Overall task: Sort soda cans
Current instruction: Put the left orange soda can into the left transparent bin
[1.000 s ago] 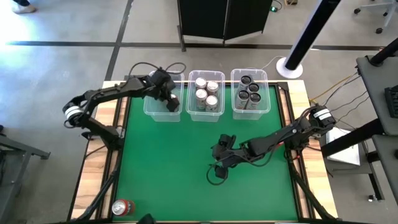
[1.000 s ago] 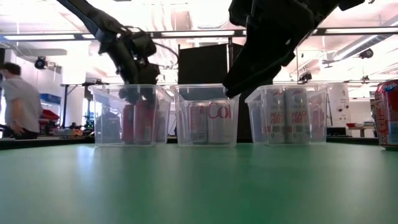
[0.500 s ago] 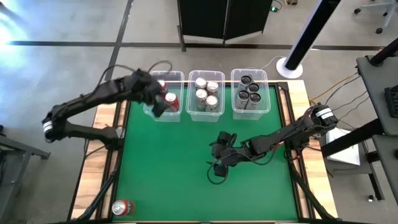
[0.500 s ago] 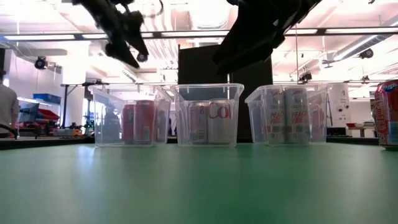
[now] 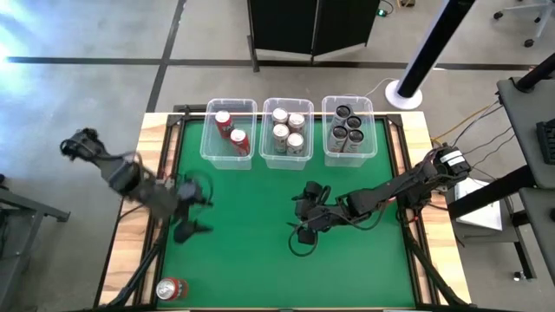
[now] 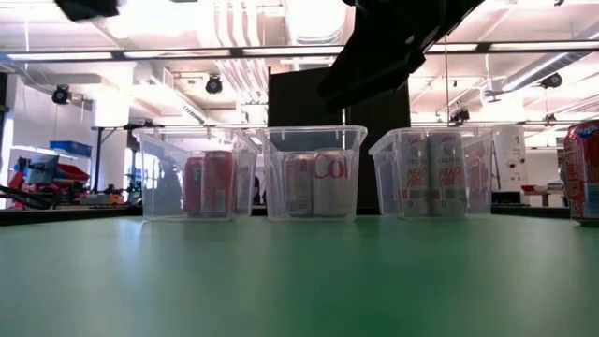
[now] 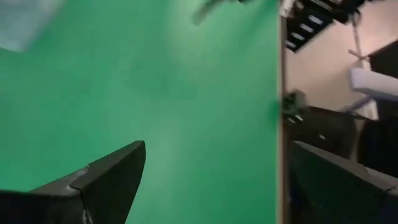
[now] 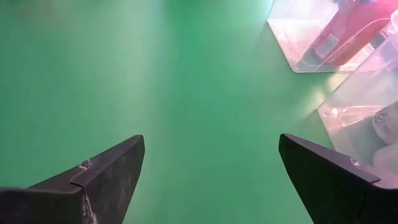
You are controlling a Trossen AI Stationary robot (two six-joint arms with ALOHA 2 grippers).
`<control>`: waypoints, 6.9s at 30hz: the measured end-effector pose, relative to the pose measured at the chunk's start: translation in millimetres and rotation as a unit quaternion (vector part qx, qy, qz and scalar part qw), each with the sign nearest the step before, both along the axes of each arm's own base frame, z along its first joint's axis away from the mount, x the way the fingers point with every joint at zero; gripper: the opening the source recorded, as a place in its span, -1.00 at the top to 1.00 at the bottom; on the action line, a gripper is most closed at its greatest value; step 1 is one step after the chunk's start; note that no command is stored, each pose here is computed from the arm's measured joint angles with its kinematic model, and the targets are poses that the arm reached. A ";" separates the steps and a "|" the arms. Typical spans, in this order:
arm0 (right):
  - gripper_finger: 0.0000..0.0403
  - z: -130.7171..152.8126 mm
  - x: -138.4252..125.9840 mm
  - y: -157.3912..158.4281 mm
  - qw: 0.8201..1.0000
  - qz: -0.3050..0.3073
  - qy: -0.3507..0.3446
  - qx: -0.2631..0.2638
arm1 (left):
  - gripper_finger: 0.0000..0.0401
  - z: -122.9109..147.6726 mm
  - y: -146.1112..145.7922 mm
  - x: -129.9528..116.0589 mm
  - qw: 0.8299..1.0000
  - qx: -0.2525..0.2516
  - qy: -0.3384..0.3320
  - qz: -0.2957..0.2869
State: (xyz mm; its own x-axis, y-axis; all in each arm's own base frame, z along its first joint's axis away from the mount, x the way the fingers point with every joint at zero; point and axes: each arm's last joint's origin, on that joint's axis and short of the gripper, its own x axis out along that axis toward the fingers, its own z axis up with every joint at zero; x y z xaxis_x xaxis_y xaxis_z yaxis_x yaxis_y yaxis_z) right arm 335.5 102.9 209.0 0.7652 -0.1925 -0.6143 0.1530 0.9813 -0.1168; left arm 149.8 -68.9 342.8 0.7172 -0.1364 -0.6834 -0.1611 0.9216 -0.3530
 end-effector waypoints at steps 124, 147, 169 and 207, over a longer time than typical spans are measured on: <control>-0.83 -35.3 -25.7 62.8 0.995 0.010 0.011 0.098 | -0.39 9.5 207.5 76.7 0.911 0.150 0.359 0.136; -0.83 -35.2 -27.2 66.2 0.992 -0.006 0.007 0.125 | -0.39 -59.1 238.3 87.1 0.909 0.105 0.395 0.083; -0.83 -35.1 -27.2 66.3 0.990 -0.018 0.004 0.138 | -0.39 -95.5 256.6 86.6 0.908 0.104 0.399 0.075; -0.83 -7.3 -17.3 70.0 0.998 0.024 0.006 0.061 | -0.87 -66.6 262.6 90.7 0.905 0.156 0.385 0.094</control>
